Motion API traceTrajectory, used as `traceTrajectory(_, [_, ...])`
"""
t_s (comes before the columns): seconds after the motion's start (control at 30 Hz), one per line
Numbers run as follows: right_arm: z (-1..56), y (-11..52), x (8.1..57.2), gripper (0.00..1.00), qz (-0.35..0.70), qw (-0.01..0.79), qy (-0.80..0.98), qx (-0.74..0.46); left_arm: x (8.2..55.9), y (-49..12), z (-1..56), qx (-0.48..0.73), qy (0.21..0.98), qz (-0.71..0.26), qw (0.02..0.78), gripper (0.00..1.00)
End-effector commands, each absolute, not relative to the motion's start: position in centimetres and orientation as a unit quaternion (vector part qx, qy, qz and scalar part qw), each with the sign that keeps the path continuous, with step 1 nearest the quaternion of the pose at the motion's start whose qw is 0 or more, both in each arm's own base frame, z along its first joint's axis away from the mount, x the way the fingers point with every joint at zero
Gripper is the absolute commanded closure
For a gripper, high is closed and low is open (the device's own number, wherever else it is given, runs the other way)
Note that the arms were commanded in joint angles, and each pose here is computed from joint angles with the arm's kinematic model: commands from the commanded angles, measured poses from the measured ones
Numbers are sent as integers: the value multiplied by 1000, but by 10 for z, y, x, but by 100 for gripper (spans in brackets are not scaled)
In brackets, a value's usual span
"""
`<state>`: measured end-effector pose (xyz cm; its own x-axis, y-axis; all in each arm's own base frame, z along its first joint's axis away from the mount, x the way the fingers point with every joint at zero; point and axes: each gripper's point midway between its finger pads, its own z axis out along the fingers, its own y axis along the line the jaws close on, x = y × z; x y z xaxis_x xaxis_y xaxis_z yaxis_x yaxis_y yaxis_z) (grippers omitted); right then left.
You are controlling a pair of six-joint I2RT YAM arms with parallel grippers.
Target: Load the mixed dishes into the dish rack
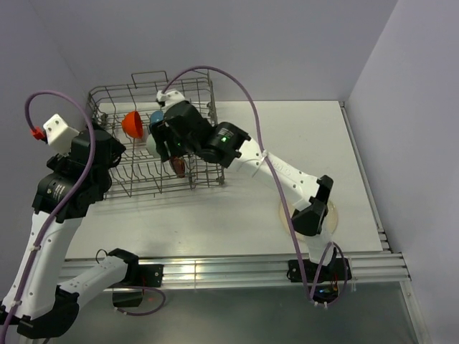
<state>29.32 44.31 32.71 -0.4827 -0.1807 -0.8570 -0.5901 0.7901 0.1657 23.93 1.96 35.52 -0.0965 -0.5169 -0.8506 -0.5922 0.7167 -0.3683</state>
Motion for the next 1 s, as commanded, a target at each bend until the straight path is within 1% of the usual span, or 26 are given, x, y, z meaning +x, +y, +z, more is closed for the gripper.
traceTrajectory(0.0, [345,461,287,100,222,482,803,-272,232,35,358,-392,723,67,564,1])
traceTrajectory(0.17, [331,488,273,100,201,497,778,-328,220,45,369,-412,698,62,582,2])
traceTrajectory(0.23, [318,498,270,100,202,486,779,-340,212,49,375,-424,684,51,592,3])
traceTrajectory(0.43, [292,514,279,100,186,483,773,-366,193,59,386,-438,657,32,613,5])
traceTrajectory(0.47, [281,518,281,100,176,479,773,-377,192,59,387,-438,654,26,616,5])
traceTrajectory(0.6, [263,528,292,100,149,487,766,-391,181,60,396,-441,633,-14,636,7])
traceTrajectory(0.97, [240,536,316,100,93,509,751,-410,187,54,389,-425,647,-17,633,8])
